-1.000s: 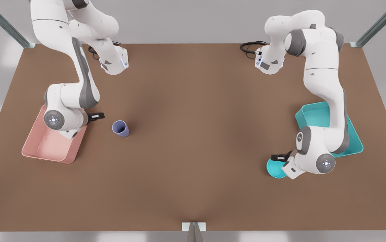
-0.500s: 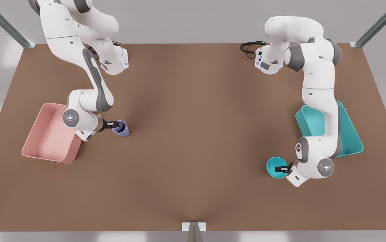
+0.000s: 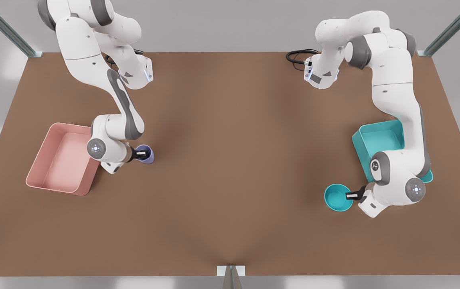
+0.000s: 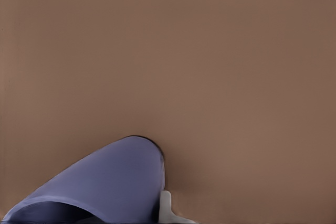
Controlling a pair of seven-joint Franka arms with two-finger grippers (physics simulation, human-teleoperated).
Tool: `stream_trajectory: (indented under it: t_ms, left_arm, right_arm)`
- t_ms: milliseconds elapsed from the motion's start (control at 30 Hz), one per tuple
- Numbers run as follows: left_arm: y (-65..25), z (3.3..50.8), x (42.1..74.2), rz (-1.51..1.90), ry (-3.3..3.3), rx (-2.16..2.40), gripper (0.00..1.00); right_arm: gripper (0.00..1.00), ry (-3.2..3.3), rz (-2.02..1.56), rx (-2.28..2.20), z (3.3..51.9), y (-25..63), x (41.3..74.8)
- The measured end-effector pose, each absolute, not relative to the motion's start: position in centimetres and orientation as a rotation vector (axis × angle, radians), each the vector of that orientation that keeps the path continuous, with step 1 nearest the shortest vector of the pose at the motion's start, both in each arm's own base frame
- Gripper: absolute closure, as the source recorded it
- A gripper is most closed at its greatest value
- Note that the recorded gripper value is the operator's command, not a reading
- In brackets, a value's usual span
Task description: Put the bowls and cups in different boxes
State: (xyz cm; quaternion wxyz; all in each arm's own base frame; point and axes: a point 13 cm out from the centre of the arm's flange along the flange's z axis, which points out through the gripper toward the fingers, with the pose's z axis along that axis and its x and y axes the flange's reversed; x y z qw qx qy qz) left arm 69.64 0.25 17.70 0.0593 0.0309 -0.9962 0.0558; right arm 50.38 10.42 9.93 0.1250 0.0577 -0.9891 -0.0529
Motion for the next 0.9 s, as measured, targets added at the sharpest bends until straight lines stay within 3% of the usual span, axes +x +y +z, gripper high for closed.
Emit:
stream_trajectory:
  t_ms: [100,167,267,367,500,700,733,767,800,900]
  left_arm:
    - [11.9,25.0,66.7,0.085,-3.013,0.298,0.79]
    - [19.6,26.3,62.3,0.055,-2.952,0.438,0.79]
    - [23.8,24.8,56.1,0.036,-2.84,0.465,0.79]
    - [24.2,20.4,52.6,0.031,-2.762,0.412,0.79]
    - [25.7,14.9,50.0,0.007,-2.733,0.367,0.79]
    - [27.9,10.9,49.7,-0.045,-2.748,0.31,0.79]
    - [28.2,10.6,49.8,-0.05,-2.754,0.303,0.54]
    - [28.4,10.6,50.0,-0.053,-2.763,0.296,0.15]
    - [28.5,10.8,50.3,-0.05,-2.776,0.29,0.0]
    - [29.0,16.2,52.4,-0.018,-2.852,0.283,0.0]
  right_arm:
    - [0.79,-2.923,-0.16,0.185,12.2,10.4,53.3]
    - [0.79,-3.007,-0.188,0.188,18.6,9.0,58.2]
    - [0.79,-3.08,-0.191,0.149,26.7,1.1,61.8]
    - [0.79,-3.083,-0.124,0.088,29.2,-10.0,61.4]
    - [0.79,-3.027,-0.039,0.103,26.7,-19.2,59.4]
    - [0.79,-2.928,-0.051,0.22,16.7,-23.3,58.0]
    - [0.79,-2.924,-0.058,0.237,15.6,-23.6,58.0]
    - [0.79,-2.923,-0.062,0.258,14.6,-23.7,58.0]
    - [0.79,-2.921,-0.065,0.28,13.7,-23.8,58.1]
    - [0.79,-2.928,-0.065,0.344,12.4,-23.8,58.6]
